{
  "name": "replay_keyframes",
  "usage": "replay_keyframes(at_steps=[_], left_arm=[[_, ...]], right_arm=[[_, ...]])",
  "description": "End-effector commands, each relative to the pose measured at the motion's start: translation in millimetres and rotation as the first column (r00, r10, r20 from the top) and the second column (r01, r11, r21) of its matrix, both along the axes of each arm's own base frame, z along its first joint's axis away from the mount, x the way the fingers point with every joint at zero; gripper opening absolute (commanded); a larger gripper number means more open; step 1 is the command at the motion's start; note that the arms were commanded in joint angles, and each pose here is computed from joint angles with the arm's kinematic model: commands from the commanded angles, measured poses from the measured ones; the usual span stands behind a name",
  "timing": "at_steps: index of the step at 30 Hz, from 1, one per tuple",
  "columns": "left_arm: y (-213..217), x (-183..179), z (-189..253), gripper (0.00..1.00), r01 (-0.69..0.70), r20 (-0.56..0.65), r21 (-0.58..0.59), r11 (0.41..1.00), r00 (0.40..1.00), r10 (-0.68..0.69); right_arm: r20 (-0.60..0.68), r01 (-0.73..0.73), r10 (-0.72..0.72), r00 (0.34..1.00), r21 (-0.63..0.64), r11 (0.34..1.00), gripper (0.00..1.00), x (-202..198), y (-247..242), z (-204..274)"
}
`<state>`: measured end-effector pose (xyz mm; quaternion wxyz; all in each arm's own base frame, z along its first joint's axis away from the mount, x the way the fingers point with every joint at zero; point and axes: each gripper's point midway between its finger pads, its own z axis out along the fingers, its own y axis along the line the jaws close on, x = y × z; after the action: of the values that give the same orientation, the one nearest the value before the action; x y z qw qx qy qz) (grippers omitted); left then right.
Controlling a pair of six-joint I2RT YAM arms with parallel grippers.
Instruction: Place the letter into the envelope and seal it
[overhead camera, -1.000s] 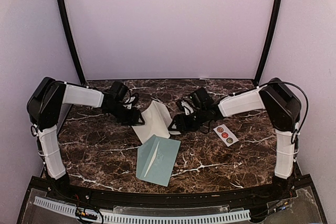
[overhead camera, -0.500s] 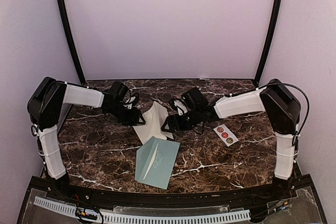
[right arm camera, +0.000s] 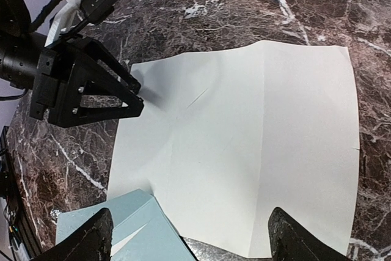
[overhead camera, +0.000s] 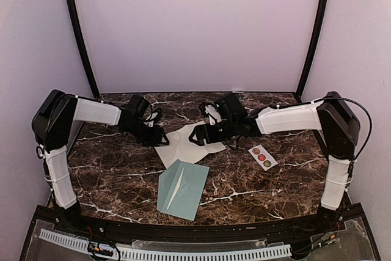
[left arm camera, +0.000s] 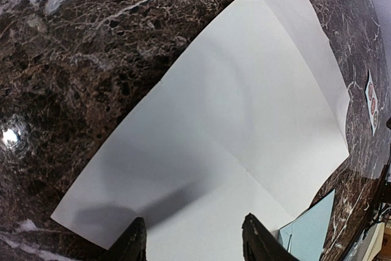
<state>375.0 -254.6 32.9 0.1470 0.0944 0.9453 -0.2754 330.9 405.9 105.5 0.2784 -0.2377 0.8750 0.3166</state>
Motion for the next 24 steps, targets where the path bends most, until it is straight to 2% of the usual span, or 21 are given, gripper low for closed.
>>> replay_keyframes(at_steps=[1,7,16,24], left_arm=[[8,-20,-25,0.53,0.002,-0.104,0.042,0.999,0.995,0.003],[8,-20,-25,0.53,0.001,-0.105,0.043,0.999,0.994,0.004],[7,-22,-28,0.53,0.004,-0.114,0.04,0.999,0.993,0.001],[7,-21,-28,0.53,0.003,-0.115,0.039,0.999,0.993,0.001]], right_arm=[[0.062,0.056,-0.051,0.997,-0.093,0.994,0.84,11,-12,-7],[0.064,0.079,-0.066,0.996,-0.219,0.973,0.83,16,-26,-35],[0.033,0.051,-0.044,0.998,-0.257,0.965,0.76,16,-22,-61],[0.015,0.022,-0.019,1.0,-0.299,0.954,0.6,9,-18,-77]])
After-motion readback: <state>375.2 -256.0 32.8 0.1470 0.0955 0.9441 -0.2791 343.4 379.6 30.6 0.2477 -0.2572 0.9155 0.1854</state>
